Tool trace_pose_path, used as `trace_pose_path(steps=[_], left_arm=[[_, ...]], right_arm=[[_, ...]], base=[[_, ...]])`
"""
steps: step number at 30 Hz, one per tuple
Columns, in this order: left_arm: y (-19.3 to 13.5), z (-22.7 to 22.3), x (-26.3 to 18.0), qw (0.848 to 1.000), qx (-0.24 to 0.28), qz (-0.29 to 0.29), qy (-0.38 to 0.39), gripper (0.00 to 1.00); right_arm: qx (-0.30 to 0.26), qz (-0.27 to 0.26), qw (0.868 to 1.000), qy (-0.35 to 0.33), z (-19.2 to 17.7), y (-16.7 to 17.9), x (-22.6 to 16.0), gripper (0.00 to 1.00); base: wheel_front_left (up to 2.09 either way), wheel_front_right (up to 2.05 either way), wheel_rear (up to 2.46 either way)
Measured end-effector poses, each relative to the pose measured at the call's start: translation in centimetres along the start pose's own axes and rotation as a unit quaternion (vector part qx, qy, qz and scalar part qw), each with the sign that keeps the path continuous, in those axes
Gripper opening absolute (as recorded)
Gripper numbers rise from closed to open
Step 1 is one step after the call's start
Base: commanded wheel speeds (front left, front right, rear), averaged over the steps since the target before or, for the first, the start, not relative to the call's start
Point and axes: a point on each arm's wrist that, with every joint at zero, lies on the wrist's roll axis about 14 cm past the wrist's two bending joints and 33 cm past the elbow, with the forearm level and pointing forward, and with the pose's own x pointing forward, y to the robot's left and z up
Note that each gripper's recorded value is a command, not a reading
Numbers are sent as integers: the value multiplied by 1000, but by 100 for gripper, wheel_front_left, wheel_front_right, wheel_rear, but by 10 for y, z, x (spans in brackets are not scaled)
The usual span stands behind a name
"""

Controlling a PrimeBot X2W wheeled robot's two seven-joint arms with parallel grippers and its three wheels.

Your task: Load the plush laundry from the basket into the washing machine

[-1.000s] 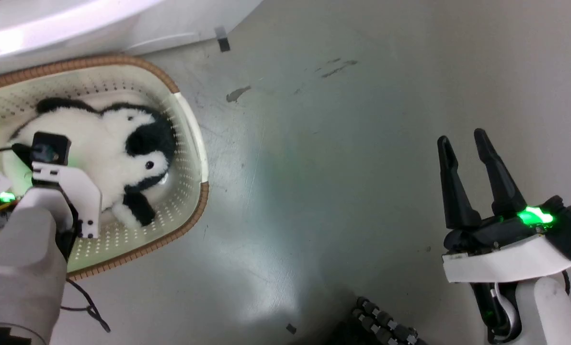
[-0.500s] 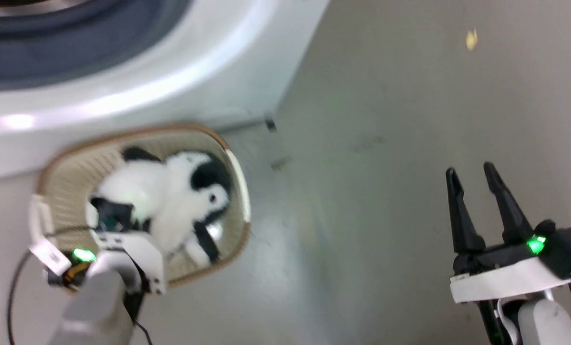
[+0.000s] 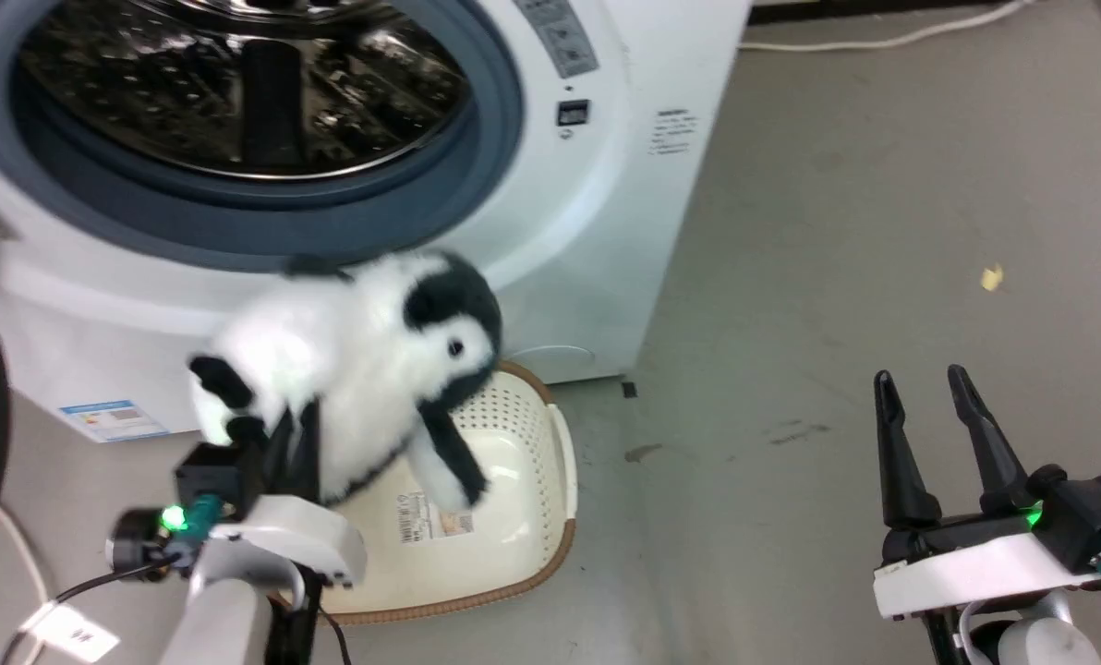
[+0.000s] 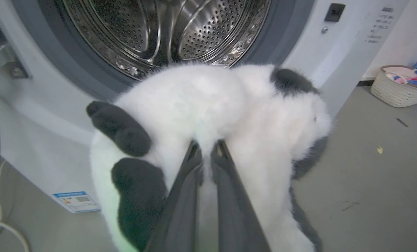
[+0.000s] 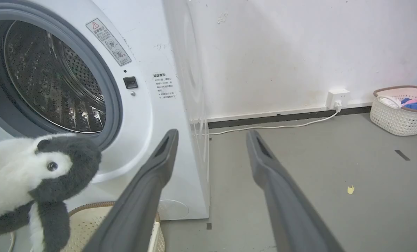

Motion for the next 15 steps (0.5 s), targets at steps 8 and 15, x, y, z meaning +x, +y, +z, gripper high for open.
trace_pose_path(steps=[8,15], left_arm=[[11,63,24,995,8,6,-102,0],[27,104,102,992,34,-6,-124,0]], right_arm=[[3,8,1000,22,-17,6,7,100],[13,2,999,51,-44,3,25,100]], base=[[0,0,0],[0,0,0]])
